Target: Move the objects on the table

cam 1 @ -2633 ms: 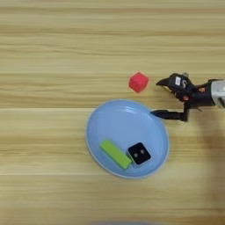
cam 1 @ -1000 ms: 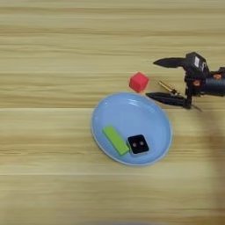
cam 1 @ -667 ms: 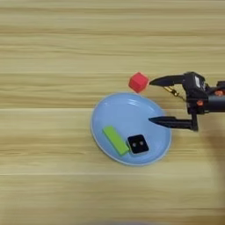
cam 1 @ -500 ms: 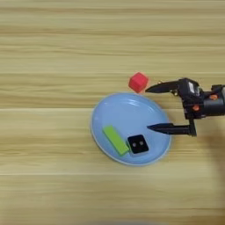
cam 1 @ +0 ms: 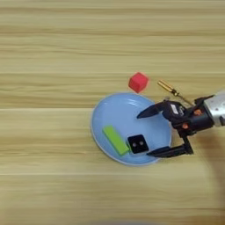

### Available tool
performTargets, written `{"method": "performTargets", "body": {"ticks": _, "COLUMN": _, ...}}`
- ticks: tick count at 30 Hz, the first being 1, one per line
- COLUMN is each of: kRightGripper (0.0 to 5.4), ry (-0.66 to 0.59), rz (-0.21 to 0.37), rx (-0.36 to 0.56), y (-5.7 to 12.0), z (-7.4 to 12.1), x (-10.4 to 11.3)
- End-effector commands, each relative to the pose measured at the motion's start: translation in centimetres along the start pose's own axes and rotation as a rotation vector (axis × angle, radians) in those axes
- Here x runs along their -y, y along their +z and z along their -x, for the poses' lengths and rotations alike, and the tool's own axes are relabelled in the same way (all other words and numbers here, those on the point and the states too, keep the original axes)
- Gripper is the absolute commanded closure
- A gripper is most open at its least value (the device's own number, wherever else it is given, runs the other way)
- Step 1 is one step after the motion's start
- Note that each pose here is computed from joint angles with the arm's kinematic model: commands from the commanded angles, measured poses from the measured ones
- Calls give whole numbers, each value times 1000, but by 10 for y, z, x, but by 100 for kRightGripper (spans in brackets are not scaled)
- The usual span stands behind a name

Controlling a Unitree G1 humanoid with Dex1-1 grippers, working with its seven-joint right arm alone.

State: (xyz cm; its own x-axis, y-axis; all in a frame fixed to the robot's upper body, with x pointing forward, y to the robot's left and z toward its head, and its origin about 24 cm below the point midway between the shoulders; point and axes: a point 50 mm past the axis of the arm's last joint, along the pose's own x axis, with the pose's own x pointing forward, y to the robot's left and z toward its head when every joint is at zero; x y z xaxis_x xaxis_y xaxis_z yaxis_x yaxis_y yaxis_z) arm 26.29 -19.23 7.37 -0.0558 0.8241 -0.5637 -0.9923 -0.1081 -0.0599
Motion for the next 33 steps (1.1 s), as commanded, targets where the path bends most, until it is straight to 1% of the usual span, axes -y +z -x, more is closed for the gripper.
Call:
{"method": "performTargets", "body": {"ticks": 1, "kRightGripper": 5, "ry": -83, "rz": 142, "rx": -18, "y": 25, "z": 10, "x": 18}}
{"method": "performTargets", "body": {"ticks": 3, "kRightGripper": 5, "ry": -88, "rz": 161, "rx": -29, "y": 24, "z": 6, "x": 18}}
{"method": "performTargets", "body": {"ticks": 8, "kRightGripper": 5, "ry": -117, "rz": 183, "rx": -27, "y": 25, "z": -3, "x": 20}}
{"method": "performTargets", "body": {"ticks": 13, "kRightGripper": 5, "ry": -145, "rz": 228, "rx": -67, "y": 24, "z": -10, "x": 21}}
{"method": "performTargets", "body": {"ticks": 15, "kRightGripper": 42, "ry": -154, "rz": 244, "rx": -84, "y": 23, "z": -11, "x": 22}}
{"method": "performTargets", "body": {"ticks": 18, "kRightGripper": 95, "ry": -157, "rz": 299, "rx": -120, "y": 21, "z": -13, "x": 21}}
{"method": "performTargets", "body": {"ticks": 20, "kRightGripper": 109, "ry": -154, "rz": 324, "rx": -130, "y": 21, "z": -14, "x": 20}}
{"method": "performTargets", "body": {"ticks": 24, "kRightGripper": 143, "ry": -156, "rz": 334, "rx": -143, "y": 20, "z": -14, "x": 20}}
{"method": "performTargets", "body": {"ticks": 33, "kRightGripper": 242, "ry": -178, "rz": 353, "rx": -192, "y": 15, "z": -13, "x": 24}}
